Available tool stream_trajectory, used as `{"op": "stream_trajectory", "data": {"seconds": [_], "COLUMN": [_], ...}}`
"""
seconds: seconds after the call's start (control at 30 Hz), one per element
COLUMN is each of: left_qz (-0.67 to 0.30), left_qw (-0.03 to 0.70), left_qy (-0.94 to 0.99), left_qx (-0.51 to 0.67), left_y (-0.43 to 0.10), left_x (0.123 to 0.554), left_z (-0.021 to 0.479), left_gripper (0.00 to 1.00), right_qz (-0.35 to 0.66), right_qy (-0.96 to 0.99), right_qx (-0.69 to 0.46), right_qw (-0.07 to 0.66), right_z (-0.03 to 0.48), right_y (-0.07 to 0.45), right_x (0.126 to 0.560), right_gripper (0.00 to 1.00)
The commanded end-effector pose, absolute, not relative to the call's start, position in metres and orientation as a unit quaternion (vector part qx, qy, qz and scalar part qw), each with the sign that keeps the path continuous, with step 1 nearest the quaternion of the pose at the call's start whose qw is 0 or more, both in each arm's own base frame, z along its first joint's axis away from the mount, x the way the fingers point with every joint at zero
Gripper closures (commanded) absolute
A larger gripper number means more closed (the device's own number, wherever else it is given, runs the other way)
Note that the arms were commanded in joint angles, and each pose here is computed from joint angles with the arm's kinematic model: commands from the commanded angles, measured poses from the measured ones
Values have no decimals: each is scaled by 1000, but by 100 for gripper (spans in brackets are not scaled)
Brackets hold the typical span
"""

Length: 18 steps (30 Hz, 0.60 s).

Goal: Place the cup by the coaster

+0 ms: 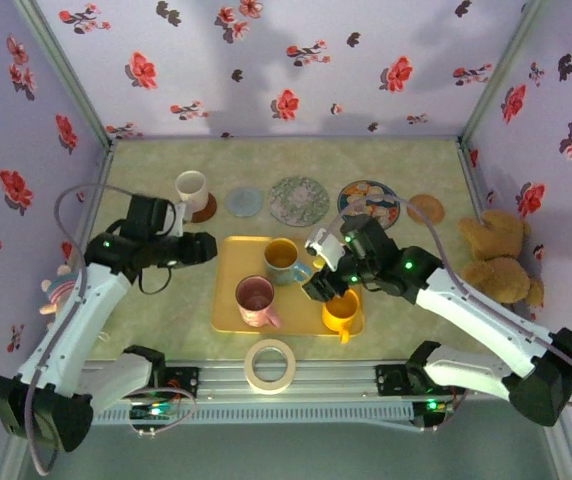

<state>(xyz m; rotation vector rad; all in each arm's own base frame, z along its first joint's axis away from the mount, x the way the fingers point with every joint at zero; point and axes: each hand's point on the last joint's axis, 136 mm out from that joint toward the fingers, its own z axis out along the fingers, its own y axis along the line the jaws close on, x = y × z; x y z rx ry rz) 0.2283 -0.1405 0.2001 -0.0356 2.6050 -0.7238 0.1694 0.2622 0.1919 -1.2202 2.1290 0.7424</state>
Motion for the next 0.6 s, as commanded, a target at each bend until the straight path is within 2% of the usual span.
{"op": "stream_trajectory", "data": {"seconds": [0.0, 0.1, 0.17, 0.37, 0.43, 0.57], "left_qz": [-294, -299, -301, -310, -316, -315], "left_qw": [201, 179, 164, 145, 139, 120], "left_qy": [934, 936, 938, 938, 936, 939], "left_qx": [-37, -42, -43, -56, -61, -64], "left_y": [-153, -160, -165, -174, -177, -179], "left_x": [217, 205, 199, 192, 191, 188], "left_z": [188, 170, 160, 134, 125, 111], "left_gripper": [56, 69, 78, 88, 88, 96], "right_qz": [295, 294, 294, 292, 288, 278], "right_qy": [796, 796, 798, 804, 806, 811], "right_qx": [-456, -457, -456, -449, -447, -445], "right_qw": [268, 267, 262, 257, 261, 259], "right_z": [186, 180, 176, 158, 154, 143], "right_y": [266, 270, 273, 281, 286, 295], "right_x": [155, 152, 151, 151, 153, 158], "right_gripper": [47, 57, 69, 95, 100, 100]}}
